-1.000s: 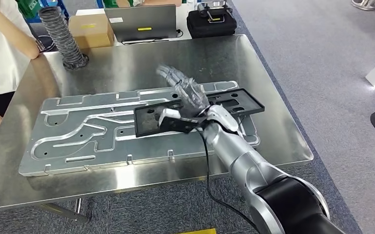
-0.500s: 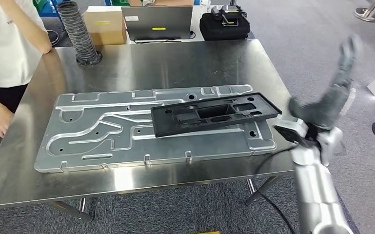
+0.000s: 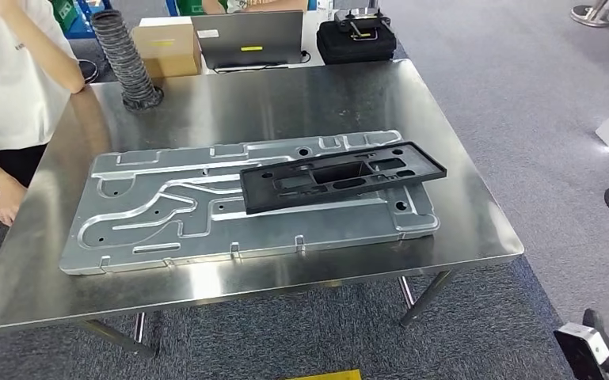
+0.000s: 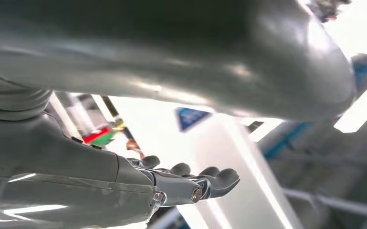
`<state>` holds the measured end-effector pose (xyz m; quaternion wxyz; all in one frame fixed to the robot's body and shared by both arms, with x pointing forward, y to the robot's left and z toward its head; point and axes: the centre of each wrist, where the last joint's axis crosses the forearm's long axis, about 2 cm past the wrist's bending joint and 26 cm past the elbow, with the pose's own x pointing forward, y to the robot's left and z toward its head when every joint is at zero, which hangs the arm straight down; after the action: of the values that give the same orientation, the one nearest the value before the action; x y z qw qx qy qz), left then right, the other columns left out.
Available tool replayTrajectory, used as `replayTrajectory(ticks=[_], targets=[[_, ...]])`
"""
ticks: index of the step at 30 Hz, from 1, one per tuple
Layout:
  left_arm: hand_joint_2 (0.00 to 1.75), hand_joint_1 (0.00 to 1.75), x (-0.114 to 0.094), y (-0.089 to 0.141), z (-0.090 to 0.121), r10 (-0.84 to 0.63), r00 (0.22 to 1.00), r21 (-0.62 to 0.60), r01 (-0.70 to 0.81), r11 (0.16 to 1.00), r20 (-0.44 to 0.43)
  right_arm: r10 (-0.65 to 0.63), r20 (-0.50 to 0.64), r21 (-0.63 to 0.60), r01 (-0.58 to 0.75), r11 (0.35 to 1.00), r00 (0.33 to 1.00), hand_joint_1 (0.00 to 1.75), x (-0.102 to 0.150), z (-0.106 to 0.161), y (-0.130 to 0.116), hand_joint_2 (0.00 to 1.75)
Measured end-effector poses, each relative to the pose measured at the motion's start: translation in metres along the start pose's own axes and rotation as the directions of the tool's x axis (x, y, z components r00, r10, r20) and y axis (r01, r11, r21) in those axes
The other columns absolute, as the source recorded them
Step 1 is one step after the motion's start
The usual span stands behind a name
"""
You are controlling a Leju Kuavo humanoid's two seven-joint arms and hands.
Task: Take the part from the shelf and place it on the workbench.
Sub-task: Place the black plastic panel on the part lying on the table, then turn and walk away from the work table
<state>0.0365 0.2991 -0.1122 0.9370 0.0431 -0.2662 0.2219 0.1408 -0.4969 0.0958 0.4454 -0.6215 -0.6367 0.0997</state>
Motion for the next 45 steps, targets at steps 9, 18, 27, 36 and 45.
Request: replayTrajectory(ticks=[9, 18, 27, 36, 45], targets=[[0.0, 0.0, 0.002, -0.002, -0.001, -0.011, 1.0, -0.006, 0.011, 1.0, 0.0, 0.049, -0.15, 0.105, -0.033, 0.994, 0.987, 0.0, -0.011, 0.044, 0.012, 0.0], [0.0, 0.0, 0.003, -0.007, -0.001, -0.032, 0.999, -0.017, 0.032, 0.999, -0.013, 0.137, -0.36, 0.337, -0.008, 0.942, 0.923, 0.0, -0.036, 0.111, 0.045, 0.0], [0.0, 0.0, 0.003, -0.007, -0.001, -0.042, 0.999, -0.021, 0.042, 0.999, -0.015, 0.229, -0.538, 0.528, 0.113, 0.841, 0.811, 0.0, -0.036, 0.166, 0.07, 0.0], [0.0, 0.0, -0.001, -0.004, 0.001, -0.115, 0.993, -0.069, 0.113, 0.991, -0.026, 0.47, -0.742, 0.668, 0.466, 0.58, 0.479, 0.0, 0.0, 0.23, 0.09, 0.0], [0.0, 0.0, 0.005, -0.005, -0.002, -0.146, 0.989, -0.1, 0.143, 0.985, -0.024, 0.588, -0.767, 0.57, 0.694, 0.441, 0.256, 0.0, 0.034, 0.258, 0.102, 0.0]])
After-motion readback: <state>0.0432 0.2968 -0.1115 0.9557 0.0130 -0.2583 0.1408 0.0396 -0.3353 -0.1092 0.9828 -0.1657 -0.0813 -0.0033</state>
